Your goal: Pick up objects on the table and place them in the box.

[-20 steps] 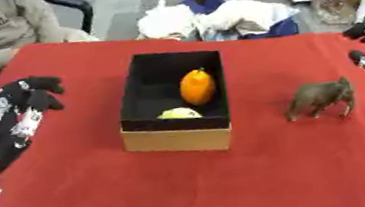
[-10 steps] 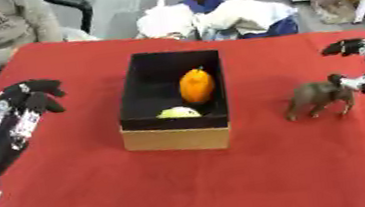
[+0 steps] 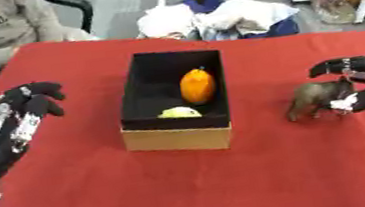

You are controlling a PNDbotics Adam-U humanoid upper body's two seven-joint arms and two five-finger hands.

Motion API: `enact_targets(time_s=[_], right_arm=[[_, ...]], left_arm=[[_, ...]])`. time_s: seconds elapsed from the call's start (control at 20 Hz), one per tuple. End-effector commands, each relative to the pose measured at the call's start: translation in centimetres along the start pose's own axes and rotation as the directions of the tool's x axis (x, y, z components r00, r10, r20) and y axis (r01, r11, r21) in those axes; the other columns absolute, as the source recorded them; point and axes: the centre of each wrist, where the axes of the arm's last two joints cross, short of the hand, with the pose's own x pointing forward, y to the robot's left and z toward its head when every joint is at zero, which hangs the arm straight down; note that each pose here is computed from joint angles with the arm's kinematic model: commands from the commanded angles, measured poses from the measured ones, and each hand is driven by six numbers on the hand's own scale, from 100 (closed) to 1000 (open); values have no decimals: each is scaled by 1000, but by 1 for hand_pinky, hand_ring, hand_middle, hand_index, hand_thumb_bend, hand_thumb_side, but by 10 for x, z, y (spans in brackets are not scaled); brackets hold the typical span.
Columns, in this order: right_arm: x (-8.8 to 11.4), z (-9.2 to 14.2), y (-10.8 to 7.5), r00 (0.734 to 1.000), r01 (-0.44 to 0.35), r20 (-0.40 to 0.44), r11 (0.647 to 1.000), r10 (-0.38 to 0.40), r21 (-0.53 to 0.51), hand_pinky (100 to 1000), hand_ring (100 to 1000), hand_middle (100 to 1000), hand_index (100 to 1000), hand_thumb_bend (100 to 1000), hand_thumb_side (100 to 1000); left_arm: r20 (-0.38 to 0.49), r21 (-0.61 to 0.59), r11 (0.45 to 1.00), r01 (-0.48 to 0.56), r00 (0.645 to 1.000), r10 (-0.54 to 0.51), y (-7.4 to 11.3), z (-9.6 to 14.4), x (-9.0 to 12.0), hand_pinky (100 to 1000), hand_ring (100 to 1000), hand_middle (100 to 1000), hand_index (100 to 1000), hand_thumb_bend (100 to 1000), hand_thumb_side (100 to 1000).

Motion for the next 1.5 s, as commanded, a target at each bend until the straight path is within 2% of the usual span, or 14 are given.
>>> enact_targets(time_s=[0.05, 0.15, 0.2, 0.25, 0.3, 0.45, 0.55, 0.7, 1.0, 1.25, 1.5], right_arm=[[-3, 3, -10, 998, -57, -12, 998, 57, 10, 834, 870, 848, 893, 331, 686], [-2, 2, -7, 997, -71, -13, 997, 71, 11, 815, 822, 779, 848, 289, 606], [-2, 2, -6, 997, -76, -15, 997, 76, 8, 803, 796, 729, 798, 169, 530], [-2, 2, -5, 997, -79, -15, 997, 79, 5, 794, 779, 696, 772, 146, 489], [-2, 1, -3, 997, -81, -16, 997, 81, -1, 779, 743, 627, 721, 100, 394], [-2, 1, -3, 997, -82, -18, 996, 81, -38, 750, 680, 496, 577, 100, 153], [-3, 2, -7, 996, -85, -20, 993, 84, -76, 729, 629, 415, 485, 100, 144], [-4, 3, -20, 995, -97, -20, 986, 95, -132, 719, 606, 356, 424, 100, 131], [6, -7, -78, 989, -136, 16, 956, 145, -259, 712, 589, 328, 399, 100, 110], [33, -33, -127, 977, -146, 100, 931, 189, -334, 711, 589, 330, 401, 100, 100], [69, -67, -154, 956, -134, 202, 928, 214, -348, 712, 589, 332, 404, 100, 100]], left_arm=[[10, -6, 1000, 17, 1000, -17, 3, -1, 3, 605, 546, 617, 783, 168, 881], [8, -6, 1000, 17, 1000, -17, 3, -1, 3, 605, 546, 617, 783, 168, 881], [8, -6, 1000, 17, 1000, -17, 3, -1, 3, 605, 546, 617, 783, 169, 881], [8, -6, 1000, 16, 1000, -16, 3, -1, 3, 605, 546, 617, 783, 169, 881], [7, -7, 1000, 16, 1000, -15, 3, -1, 3, 605, 546, 617, 784, 170, 883], [2, -12, 1000, 14, 1000, -14, 2, 0, 2, 605, 546, 618, 784, 171, 888], [0, -16, 1000, 14, 1000, -14, 2, 0, 1, 605, 546, 618, 785, 172, 888], [-2, -18, 1000, 14, 1000, -14, 2, 0, 1, 606, 546, 619, 786, 172, 889], [-7, -32, 999, 8, 1000, -9, -1, 1, 0, 606, 545, 618, 785, 176, 894], [9, -49, 999, -13, 1000, 14, -4, -2, 1, 606, 541, 614, 785, 173, 873], [31, -48, 998, -33, 999, 34, -6, -6, 3, 608, 539, 613, 784, 172, 868]])
